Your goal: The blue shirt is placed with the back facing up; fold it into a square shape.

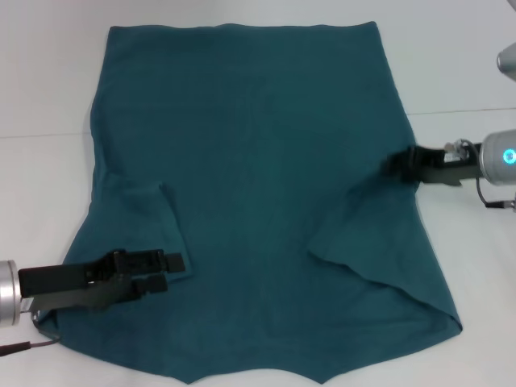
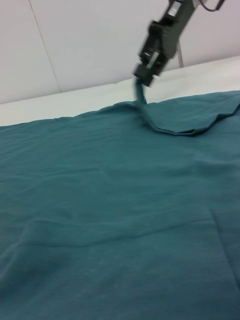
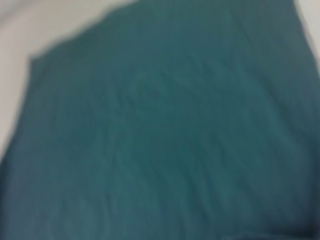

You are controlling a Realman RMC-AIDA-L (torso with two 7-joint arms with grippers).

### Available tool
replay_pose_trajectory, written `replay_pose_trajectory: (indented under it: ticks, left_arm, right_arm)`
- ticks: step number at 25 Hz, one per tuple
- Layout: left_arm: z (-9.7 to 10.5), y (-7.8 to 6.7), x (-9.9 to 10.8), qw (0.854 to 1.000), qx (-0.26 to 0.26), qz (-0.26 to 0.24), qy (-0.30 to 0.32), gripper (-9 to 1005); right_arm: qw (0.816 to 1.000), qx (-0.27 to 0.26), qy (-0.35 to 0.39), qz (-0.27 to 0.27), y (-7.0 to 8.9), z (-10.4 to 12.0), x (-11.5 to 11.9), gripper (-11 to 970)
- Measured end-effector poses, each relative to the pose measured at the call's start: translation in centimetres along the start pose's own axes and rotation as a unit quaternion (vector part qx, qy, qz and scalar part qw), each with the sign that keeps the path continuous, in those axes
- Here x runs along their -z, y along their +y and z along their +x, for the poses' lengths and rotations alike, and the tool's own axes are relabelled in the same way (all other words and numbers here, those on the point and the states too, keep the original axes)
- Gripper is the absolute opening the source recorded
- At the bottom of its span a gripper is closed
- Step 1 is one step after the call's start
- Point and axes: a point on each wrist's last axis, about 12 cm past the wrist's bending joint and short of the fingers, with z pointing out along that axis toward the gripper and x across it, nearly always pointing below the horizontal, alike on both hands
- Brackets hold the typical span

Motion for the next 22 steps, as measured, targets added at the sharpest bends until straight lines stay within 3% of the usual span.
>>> replay_pose_trajectory:
  ticks: [5, 12, 18, 22]
  left_arm:
    - [-0.1, -0.1, 0.0, 1.0, -0.001, 0.004, -0.003, 612]
    - [-0.2, 0.0, 0.6, 1.0, -0.002, 0.002, -0.002, 612]
    - [-0.2, 0.4, 3.0, 1.0, 0.011, -0.011, -0.007, 613]
    - [-0.3, 1.5, 5.6, 0.997, 0.051, -0.043, -0.044, 612]
  right_arm:
    - [0.999, 0.002, -0.042, -0.028, 1.0, -0.5, -0.8, 488]
    - [0.996, 0.047, 0.009, -0.07, 2.1, -1.2, 0.5, 490]
    - [0.983, 0.073, 0.109, -0.13, 2.0, -1.1, 3.6, 491]
    - [0.975, 0.07, 0.15, -0.149, 1.9, -0.6, 4.7, 492]
